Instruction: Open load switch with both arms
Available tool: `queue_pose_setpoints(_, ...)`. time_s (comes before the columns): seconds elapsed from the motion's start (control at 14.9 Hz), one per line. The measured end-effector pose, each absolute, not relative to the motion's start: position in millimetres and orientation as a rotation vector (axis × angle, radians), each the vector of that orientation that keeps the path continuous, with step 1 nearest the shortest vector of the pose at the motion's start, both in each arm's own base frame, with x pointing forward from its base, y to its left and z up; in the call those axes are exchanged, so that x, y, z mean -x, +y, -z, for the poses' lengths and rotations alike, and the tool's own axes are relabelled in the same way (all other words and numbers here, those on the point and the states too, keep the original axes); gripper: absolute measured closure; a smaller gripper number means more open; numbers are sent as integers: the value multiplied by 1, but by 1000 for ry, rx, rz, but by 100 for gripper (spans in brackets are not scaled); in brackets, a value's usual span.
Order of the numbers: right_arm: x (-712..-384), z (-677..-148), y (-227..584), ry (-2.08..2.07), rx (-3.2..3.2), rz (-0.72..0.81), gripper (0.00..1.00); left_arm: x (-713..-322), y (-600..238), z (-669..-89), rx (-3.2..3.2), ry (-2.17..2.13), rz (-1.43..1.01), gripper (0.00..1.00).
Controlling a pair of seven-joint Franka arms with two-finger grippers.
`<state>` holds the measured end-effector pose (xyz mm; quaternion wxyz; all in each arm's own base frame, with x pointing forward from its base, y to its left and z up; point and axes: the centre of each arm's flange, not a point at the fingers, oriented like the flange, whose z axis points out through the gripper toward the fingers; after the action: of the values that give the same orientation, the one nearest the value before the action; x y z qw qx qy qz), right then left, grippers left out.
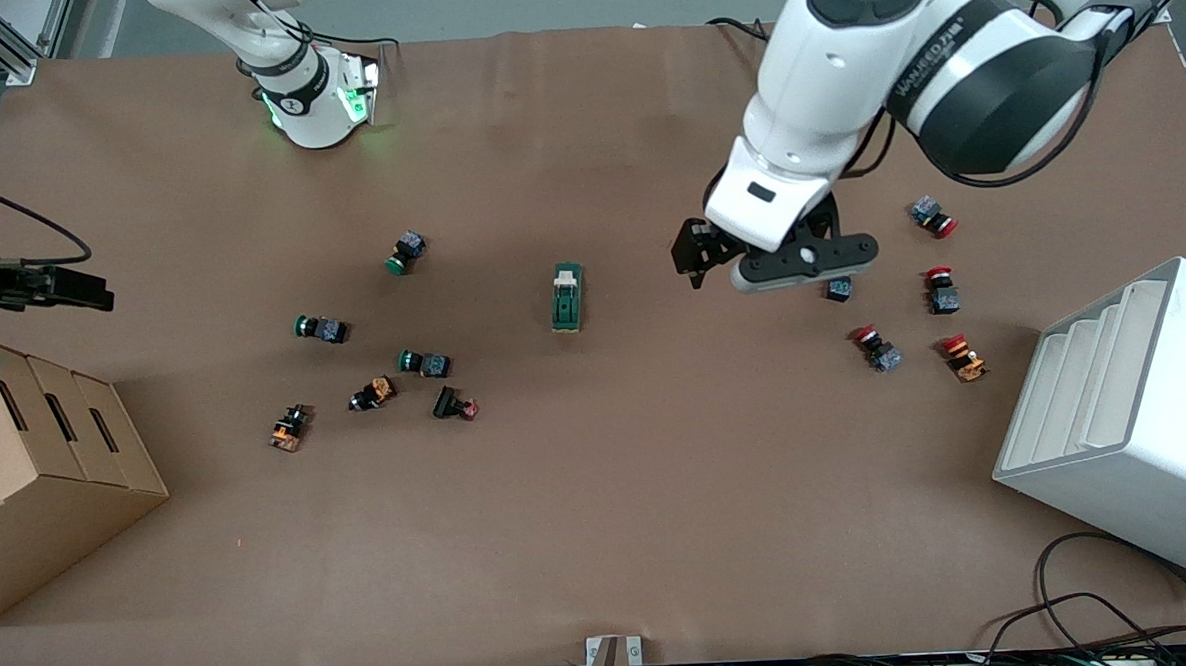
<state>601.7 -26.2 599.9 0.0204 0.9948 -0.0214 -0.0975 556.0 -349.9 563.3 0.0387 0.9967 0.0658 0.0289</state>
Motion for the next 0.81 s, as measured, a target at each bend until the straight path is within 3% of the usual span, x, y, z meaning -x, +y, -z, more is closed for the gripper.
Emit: queue_pose_setpoints(0.81,-583,-622,-22,-63,-3135,351,0,-594,-229,-620,-3020,43,-49,0)
